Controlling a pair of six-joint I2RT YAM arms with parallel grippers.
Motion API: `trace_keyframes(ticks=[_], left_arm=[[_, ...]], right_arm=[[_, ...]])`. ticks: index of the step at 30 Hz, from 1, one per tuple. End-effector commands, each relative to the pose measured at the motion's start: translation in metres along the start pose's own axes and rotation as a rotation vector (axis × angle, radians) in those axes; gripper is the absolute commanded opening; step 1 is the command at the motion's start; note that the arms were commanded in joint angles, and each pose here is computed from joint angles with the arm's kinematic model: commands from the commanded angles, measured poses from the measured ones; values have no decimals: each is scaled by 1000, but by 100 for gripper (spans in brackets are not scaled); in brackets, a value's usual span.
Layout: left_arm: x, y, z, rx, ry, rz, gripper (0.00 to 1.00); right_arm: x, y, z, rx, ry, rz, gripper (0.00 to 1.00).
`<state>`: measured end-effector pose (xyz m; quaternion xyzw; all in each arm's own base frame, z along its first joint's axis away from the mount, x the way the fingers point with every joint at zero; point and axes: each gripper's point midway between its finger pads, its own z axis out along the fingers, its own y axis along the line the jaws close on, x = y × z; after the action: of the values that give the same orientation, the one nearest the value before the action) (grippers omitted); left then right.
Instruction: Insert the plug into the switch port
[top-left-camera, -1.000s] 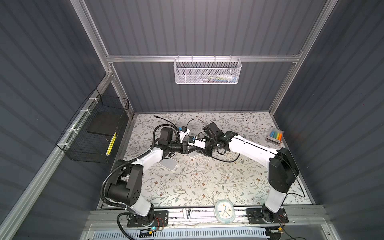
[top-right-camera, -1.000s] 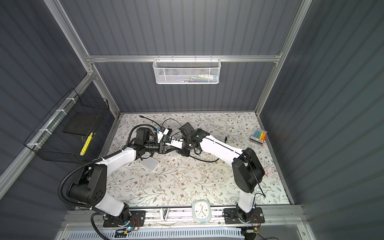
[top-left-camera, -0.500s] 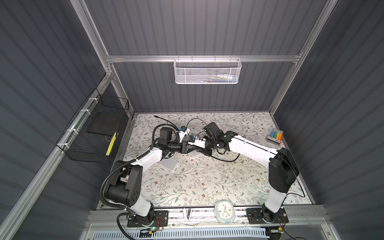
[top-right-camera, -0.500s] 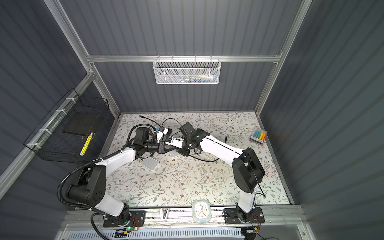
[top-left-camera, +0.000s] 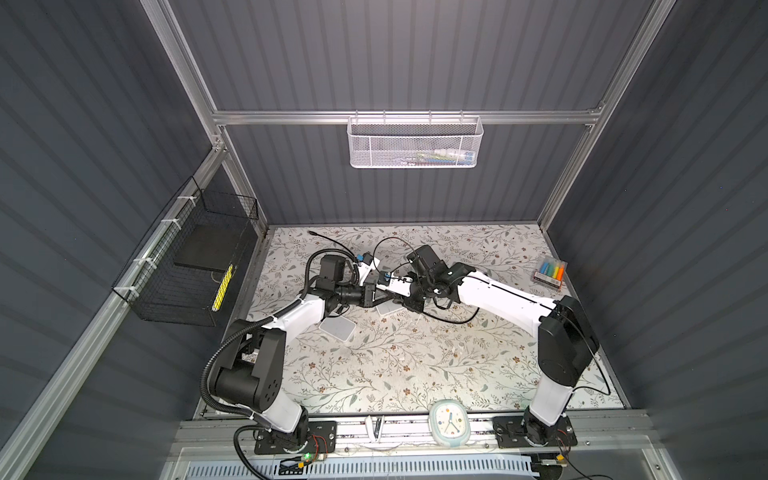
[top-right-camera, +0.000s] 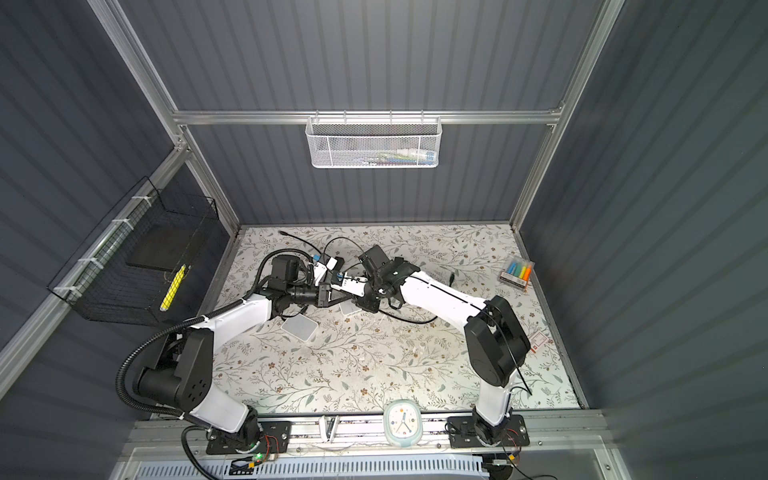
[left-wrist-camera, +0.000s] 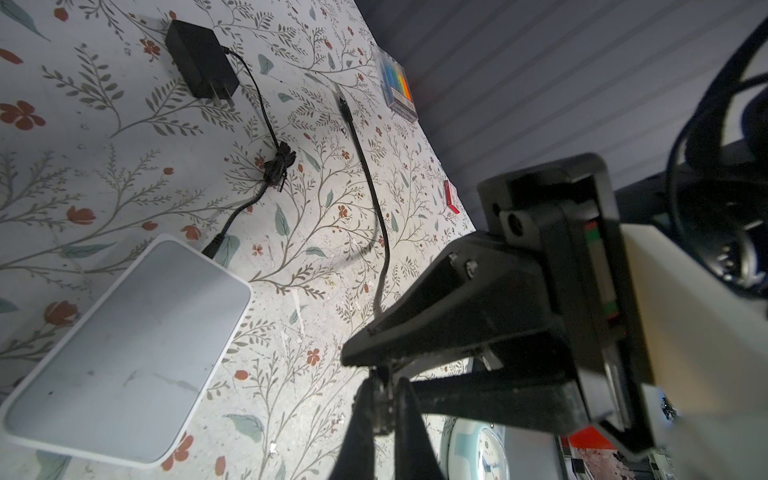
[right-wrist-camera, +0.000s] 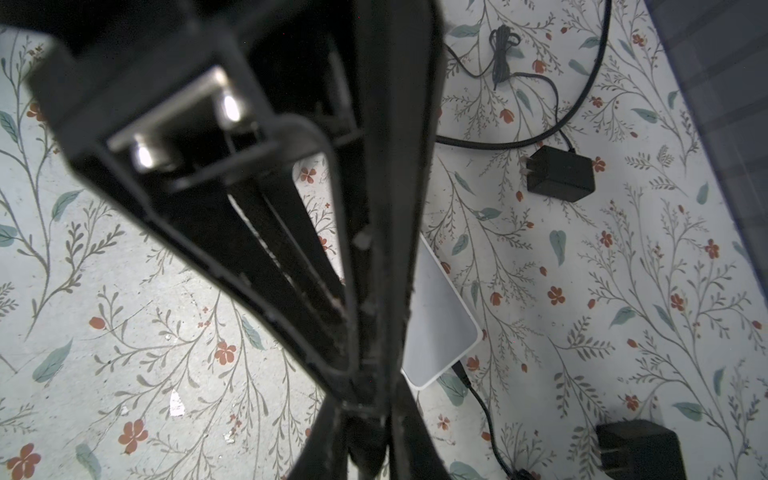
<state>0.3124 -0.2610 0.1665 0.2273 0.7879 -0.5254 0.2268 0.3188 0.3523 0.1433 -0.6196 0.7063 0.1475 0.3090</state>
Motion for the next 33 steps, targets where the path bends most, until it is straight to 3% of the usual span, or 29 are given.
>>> trace_keyframes(ticks=[1, 9, 14, 21, 33], left_arm=[[-6, -3, -2, 6, -5, 23, 0], [-9, -4, -2, 5, -5, 26, 0], [-9, -5, -2, 8, -3, 25, 0], [-8, -4, -2, 11, 1, 19, 0], [-8, -3, -2, 4, 2, 23, 0]], right_arm=[[1, 3, -8, 17, -12, -7, 19], [8, 5, -9, 28, -10, 6, 29], [4, 1, -11, 44, -40, 4, 29], [-3, -2, -14, 48, -65, 3, 25], [-1, -2, -17, 41, -60, 16, 9]])
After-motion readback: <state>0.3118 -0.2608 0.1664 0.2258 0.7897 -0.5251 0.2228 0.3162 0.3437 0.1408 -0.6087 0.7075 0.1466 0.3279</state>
